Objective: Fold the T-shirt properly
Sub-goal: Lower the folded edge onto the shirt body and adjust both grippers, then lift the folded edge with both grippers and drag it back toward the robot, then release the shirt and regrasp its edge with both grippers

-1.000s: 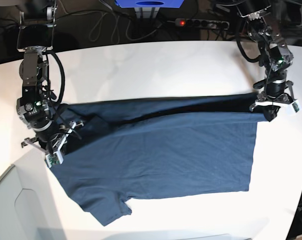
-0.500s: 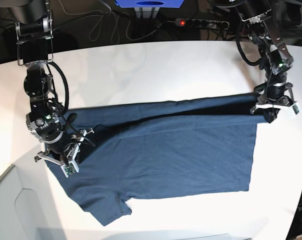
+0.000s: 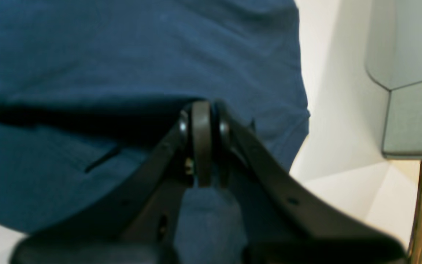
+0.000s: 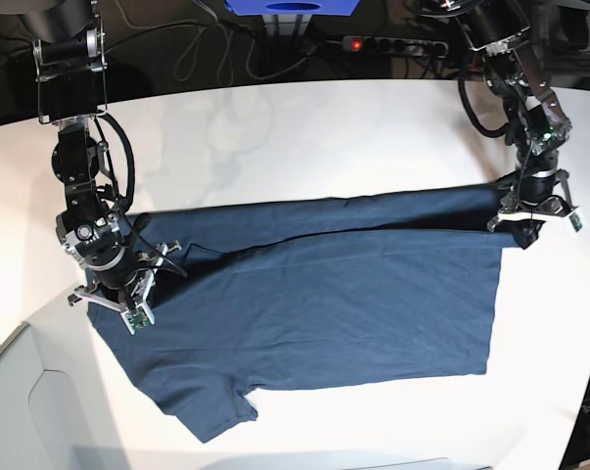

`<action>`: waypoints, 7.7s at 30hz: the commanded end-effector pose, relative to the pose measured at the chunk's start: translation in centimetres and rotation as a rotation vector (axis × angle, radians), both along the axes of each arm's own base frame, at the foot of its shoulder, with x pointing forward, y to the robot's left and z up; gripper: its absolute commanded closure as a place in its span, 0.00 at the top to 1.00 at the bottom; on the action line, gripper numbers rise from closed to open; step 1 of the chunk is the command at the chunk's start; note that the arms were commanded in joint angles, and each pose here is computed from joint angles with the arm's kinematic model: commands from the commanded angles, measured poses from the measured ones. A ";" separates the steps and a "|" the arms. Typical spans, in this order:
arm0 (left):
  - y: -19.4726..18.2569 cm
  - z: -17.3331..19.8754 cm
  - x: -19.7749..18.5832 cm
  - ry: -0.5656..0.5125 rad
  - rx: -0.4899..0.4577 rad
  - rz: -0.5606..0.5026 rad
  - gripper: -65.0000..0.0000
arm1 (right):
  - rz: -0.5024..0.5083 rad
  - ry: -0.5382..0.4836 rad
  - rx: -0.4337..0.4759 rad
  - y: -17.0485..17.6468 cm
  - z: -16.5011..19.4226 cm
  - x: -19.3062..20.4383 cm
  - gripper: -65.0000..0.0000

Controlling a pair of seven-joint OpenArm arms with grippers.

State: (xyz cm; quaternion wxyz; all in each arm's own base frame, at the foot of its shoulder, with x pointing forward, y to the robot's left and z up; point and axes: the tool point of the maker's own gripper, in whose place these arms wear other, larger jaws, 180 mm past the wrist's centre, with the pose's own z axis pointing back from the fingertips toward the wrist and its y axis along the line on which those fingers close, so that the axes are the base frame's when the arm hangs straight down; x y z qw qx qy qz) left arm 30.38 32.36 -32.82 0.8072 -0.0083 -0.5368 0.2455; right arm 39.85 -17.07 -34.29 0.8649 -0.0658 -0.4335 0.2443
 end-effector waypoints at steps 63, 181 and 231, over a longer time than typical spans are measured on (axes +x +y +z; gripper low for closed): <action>-2.1 -10.0 -4.4 0.263 -0.146 -0.006 0.00 | -0.202 0.199 0.038 -11.6 -6.1 -6.8 0.62; 0.6 -1.7 -13.5 0.338 0.042 0.008 0.50 | -0.005 0.380 -0.114 -10.3 -4.8 -10.5 0.55; 0.4 -1.0 -11.9 0.297 0.043 0.008 0.50 | -0.066 0.370 -0.058 -10.6 -4.6 -9.6 0.51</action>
